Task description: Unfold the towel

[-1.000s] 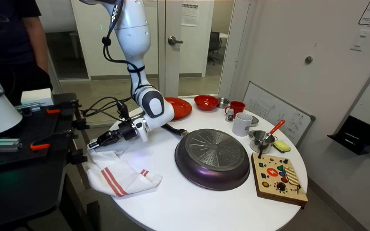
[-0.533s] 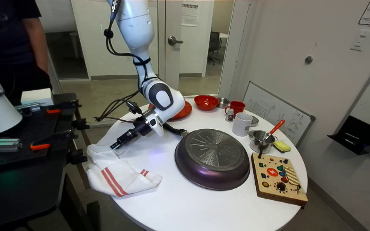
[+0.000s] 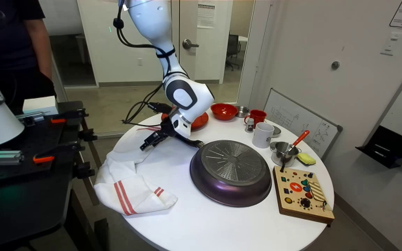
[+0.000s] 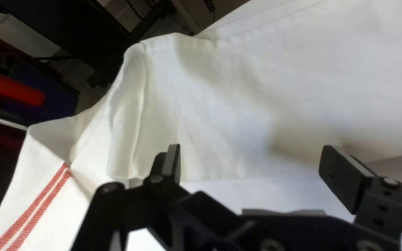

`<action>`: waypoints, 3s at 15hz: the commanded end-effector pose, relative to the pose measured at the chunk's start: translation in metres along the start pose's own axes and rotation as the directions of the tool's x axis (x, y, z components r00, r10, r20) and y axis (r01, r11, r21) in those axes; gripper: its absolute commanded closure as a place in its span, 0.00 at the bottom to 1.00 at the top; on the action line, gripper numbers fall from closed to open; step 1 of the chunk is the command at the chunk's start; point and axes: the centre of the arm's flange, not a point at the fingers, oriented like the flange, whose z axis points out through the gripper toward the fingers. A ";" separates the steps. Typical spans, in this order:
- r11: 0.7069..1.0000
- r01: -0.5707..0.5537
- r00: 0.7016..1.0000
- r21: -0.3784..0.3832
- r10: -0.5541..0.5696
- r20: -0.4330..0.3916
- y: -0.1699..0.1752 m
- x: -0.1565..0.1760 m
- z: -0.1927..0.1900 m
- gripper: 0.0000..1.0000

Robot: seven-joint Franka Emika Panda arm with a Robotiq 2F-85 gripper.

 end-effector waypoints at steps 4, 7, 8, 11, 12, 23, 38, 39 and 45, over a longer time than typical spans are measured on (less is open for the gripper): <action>0.998 -0.021 0.996 0.065 0.026 -0.086 -0.005 -0.011 -0.034 0.00; 0.978 -0.207 0.970 -0.015 0.203 -0.133 0.016 0.008 -0.026 0.00; 0.965 -0.261 0.955 -0.013 0.256 -0.147 0.026 0.014 -0.026 0.00; 0.906 -0.423 0.894 0.003 0.418 -0.160 0.054 0.028 -0.034 0.00; 0.880 -0.475 0.868 0.000 0.469 -0.161 0.061 0.033 -0.037 0.00; 0.440 -0.887 0.460 -0.143 0.872 -0.169 0.128 0.043 -0.028 0.00; 0.364 -0.922 0.336 0.129 0.920 -0.200 0.152 0.042 -0.001 0.00; 0.372 -0.915 0.342 0.155 0.921 -0.188 0.153 0.044 -0.007 0.00; 0.480 -0.854 0.459 0.201 0.877 -0.145 0.148 0.047 -0.024 0.00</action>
